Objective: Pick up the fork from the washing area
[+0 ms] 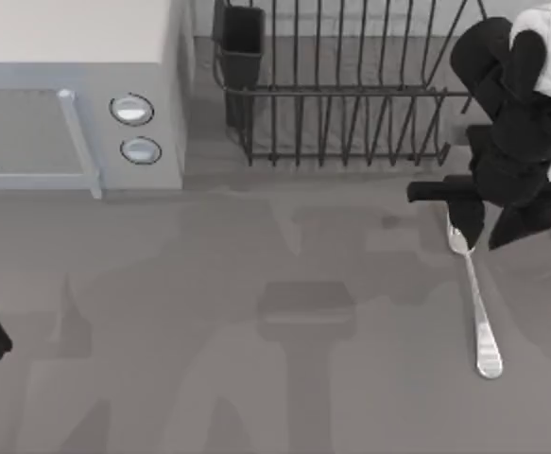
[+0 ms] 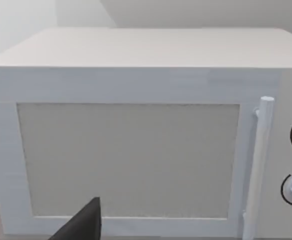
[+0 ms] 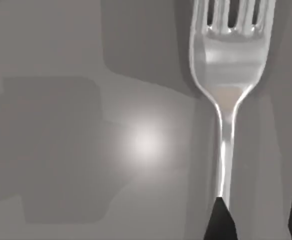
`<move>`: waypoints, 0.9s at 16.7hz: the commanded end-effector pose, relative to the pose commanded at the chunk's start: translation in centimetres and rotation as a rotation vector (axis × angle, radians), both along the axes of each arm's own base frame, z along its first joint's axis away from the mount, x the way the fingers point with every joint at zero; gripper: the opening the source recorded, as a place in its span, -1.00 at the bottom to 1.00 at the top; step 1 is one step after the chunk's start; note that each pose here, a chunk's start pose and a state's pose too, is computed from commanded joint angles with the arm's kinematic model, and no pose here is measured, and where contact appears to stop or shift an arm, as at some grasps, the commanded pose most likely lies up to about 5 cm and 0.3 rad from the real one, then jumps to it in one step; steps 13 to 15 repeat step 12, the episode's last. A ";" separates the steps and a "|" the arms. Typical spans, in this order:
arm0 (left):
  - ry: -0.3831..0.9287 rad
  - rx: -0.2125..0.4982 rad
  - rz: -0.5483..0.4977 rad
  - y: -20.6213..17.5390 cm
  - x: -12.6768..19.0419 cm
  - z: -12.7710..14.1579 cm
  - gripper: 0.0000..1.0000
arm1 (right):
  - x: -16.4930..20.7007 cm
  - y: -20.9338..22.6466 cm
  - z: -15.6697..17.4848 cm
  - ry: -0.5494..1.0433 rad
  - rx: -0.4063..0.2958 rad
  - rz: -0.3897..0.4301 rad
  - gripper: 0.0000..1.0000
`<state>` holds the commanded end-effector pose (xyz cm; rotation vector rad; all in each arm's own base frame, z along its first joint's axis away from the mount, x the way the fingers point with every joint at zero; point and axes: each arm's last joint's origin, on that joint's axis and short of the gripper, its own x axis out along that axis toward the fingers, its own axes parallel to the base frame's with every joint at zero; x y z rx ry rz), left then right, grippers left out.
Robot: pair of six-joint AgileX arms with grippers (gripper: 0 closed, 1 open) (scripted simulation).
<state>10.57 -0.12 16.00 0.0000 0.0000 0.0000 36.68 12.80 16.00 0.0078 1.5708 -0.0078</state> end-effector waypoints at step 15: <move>0.000 0.000 0.000 0.0 0.0 0.0 1.00 | 0.0 0.0 0.0 0.000 0.000 0.000 1.00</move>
